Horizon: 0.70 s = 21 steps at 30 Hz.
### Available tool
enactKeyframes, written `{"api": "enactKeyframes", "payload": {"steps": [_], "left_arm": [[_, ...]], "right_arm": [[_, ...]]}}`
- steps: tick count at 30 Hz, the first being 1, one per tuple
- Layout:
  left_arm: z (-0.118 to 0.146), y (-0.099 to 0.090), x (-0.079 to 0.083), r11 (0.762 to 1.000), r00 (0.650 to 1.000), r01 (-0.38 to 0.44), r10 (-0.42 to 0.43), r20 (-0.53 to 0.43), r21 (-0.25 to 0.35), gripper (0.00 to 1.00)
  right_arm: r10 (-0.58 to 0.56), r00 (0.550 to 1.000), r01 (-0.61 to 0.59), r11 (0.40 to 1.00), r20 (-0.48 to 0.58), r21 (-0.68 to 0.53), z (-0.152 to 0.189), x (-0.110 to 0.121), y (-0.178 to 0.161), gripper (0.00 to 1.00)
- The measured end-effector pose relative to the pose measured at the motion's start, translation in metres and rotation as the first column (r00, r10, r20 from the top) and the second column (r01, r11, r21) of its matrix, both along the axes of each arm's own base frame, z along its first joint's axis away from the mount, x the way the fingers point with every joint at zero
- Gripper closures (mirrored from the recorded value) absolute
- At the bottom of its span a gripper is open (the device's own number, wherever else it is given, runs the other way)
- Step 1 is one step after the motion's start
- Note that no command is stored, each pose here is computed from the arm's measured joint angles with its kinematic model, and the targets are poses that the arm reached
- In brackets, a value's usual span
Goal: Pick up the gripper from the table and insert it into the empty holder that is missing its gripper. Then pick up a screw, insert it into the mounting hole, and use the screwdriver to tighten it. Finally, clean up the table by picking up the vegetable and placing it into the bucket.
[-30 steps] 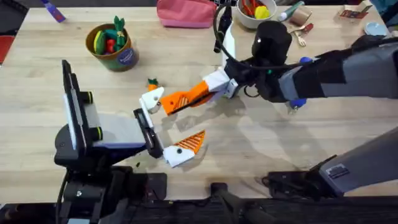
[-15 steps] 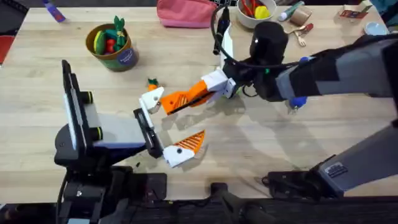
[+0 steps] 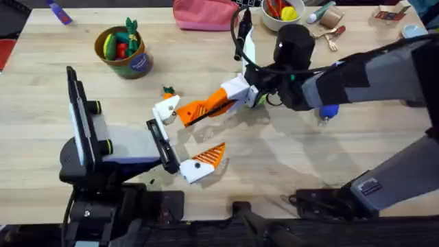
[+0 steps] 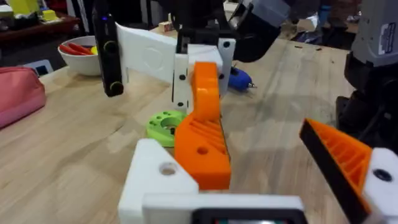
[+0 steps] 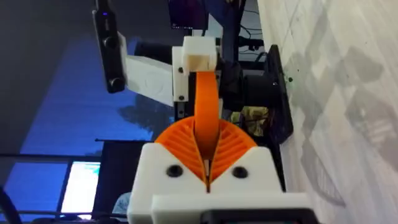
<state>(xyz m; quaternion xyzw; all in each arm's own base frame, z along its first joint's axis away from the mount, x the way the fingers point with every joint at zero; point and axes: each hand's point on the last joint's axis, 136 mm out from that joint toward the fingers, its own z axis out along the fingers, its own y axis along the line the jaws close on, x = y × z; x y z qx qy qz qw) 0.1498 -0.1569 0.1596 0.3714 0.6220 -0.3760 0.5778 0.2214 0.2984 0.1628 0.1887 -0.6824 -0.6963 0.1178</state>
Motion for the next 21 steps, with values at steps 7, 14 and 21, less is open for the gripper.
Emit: {"api": "enactKeyframes", "payload": {"steps": [7,14,21], "left_arm": [[0.0,0.0004,0.0005,1.0,1.0,-0.003,0.003,0.0,0.0,0.015],[0.0,0.0004,0.0005,1.0,1.0,-0.003,0.003,0.0,0.0,0.016],[0.0,-0.0002,-0.0006,1.0,1.0,0.004,-0.004,0.0,0.0,0.015]], "right_arm": [[0.0,1.0,0.0,1.0,0.0,0.0,0.0022,0.0017,0.0008,0.993],[0.0,1.0,0.0,1.0,-0.004,-0.002,0.0029,0.0019,0.0009,0.993],[0.01,1.0,-0.01,1.0,0.005,0.003,0.0072,-0.0008,0.0034,0.993]]}}
